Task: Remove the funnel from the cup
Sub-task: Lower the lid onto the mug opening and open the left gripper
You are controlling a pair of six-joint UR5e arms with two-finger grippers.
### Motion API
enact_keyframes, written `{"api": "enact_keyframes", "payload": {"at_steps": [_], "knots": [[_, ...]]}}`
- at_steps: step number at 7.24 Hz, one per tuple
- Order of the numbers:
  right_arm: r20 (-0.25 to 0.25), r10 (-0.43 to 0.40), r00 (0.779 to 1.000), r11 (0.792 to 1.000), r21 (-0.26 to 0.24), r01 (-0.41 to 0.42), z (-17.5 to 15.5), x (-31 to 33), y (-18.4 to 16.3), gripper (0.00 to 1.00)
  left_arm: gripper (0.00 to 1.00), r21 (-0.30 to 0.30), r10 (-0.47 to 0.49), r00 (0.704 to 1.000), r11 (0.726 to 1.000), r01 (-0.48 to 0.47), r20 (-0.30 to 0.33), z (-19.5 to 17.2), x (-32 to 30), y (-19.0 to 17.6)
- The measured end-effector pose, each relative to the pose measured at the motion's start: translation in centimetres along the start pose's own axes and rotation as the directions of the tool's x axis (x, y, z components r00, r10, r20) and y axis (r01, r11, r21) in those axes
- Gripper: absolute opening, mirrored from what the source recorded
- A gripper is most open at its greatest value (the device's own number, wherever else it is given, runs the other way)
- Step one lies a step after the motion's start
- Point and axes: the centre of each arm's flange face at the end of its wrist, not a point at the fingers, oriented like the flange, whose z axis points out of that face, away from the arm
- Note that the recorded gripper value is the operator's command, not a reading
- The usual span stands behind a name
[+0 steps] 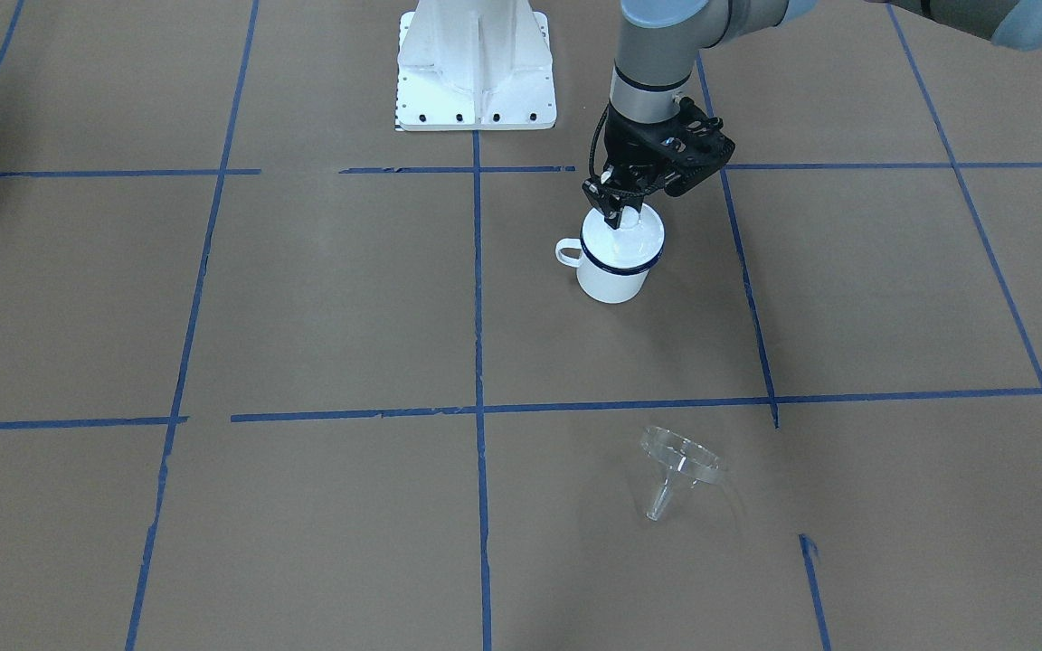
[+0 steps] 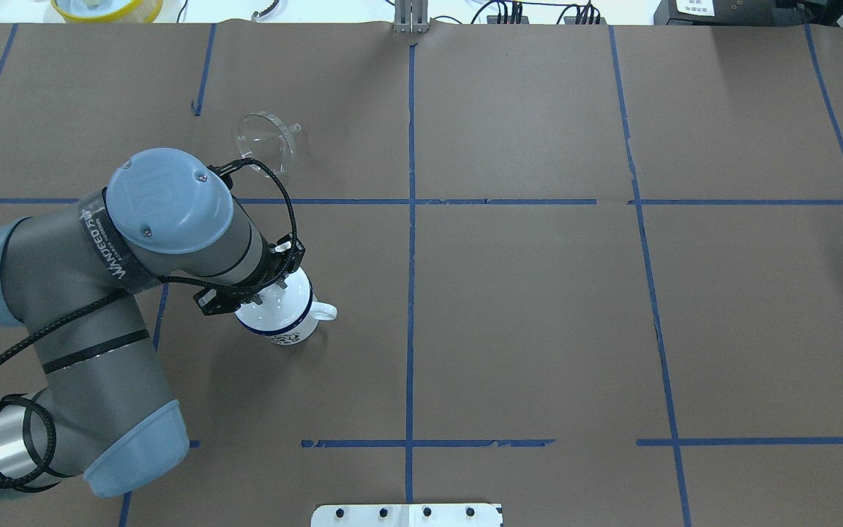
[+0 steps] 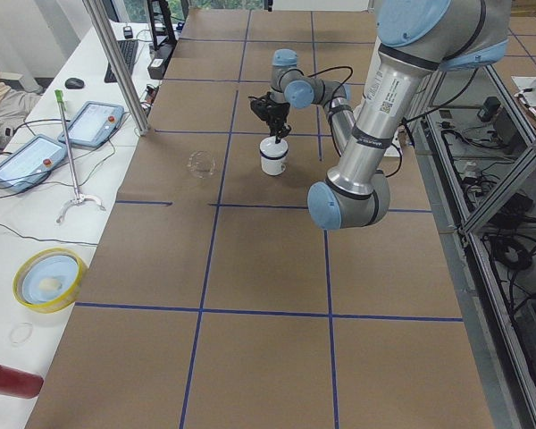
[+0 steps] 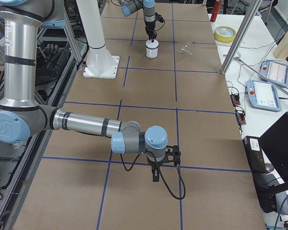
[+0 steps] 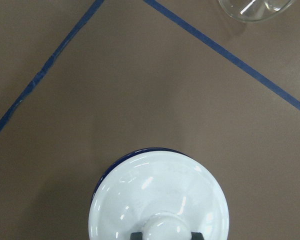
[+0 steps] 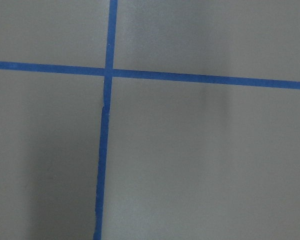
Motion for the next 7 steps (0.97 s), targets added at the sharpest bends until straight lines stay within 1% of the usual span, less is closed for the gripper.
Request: {"api": "enact_keyframes", "payload": {"at_steps": [2, 3, 4, 5, 6, 7], "knots": [[0.000, 0.000, 1.000, 1.000, 0.000, 0.000, 0.01, 0.00, 0.00, 1.00, 0.00, -0.002, 0.000, 1.000, 1.000, 0.000, 0.002, 0.12, -0.01, 0.10], [0.001, 0.000, 1.000, 1.000, 0.000, 0.000, 0.01, 0.00, 0.00, 1.00, 0.24, -0.002, 0.000, 1.000, 1.000, 0.000, 0.003, 0.18, -0.02, 0.11], [0.000, 0.000, 1.000, 1.000, 0.000, 0.000, 0.00, 0.00, 0.00, 1.00, 0.55, -0.002, 0.000, 1.000, 1.000, 0.000, 0.004, 0.24, -0.04, 0.11], [0.000, 0.000, 1.000, 1.000, 0.000, 0.000, 0.00, 0.00, 0.00, 1.00, 0.98, -0.001, 0.001, 1.000, 1.000, -0.001, 0.004, 0.30, -0.06, 0.08], [0.000, 0.000, 1.000, 1.000, 0.000, 0.000, 0.01, 0.00, 0.00, 1.00, 1.00, 0.000, 0.002, 1.000, 1.000, -0.002, 0.006, 0.38, -0.06, 0.06], [0.001, 0.000, 1.000, 1.000, 0.000, 0.000, 0.02, 0.01, 0.01, 1.00, 1.00, 0.000, 0.002, 1.000, 1.000, -0.002, 0.008, 0.49, -0.06, 0.03]]}}
